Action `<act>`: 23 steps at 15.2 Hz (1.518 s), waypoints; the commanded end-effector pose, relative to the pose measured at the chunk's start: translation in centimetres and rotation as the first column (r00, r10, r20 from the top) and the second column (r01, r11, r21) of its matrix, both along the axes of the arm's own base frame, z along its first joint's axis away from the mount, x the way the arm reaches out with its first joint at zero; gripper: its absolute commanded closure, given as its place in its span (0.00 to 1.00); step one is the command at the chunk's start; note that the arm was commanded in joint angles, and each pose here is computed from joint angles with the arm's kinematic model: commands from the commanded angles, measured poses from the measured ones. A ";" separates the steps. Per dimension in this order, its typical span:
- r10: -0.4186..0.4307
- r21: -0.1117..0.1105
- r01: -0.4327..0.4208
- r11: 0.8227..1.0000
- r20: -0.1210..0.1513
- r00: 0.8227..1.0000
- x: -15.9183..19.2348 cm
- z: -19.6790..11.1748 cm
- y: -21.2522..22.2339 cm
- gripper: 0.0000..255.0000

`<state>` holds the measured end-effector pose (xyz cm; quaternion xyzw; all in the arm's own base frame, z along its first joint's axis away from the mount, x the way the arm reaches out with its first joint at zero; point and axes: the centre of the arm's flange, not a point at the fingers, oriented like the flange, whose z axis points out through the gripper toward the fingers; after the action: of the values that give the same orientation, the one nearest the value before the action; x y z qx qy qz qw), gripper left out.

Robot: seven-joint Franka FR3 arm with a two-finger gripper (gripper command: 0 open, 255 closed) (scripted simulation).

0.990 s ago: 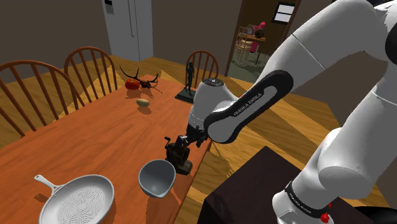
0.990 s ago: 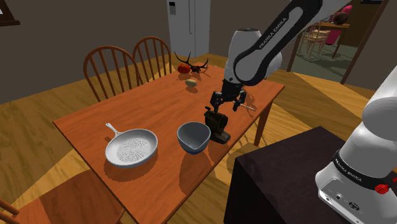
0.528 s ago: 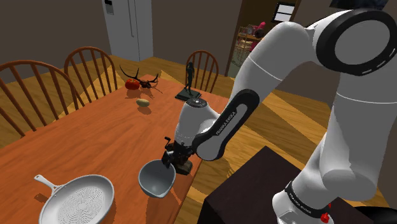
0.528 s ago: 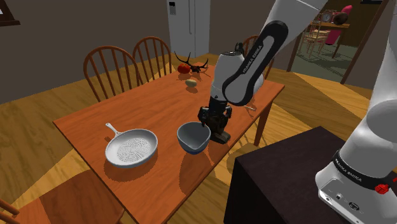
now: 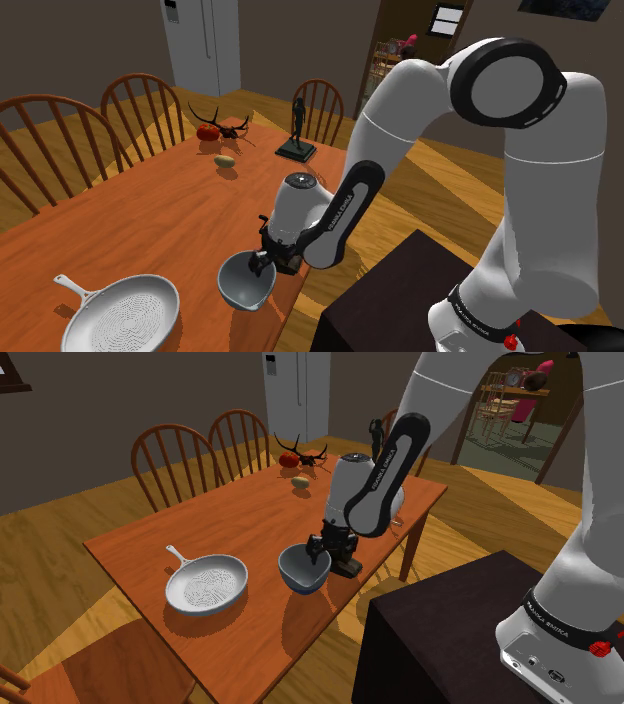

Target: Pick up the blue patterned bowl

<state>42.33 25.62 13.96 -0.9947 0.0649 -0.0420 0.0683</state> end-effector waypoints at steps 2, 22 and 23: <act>0.000 0.000 0.000 1.000 0.000 1.000 -0.1 -0.9 0.1 0.00; 0.000 0.000 0.000 1.000 0.000 1.000 -0.1 4.4 0.1 1.00; 0.000 0.000 0.000 1.000 0.000 1.000 -0.1 4.9 0.1 1.00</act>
<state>42.21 25.71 18.36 -0.9947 0.0649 -0.0417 0.0681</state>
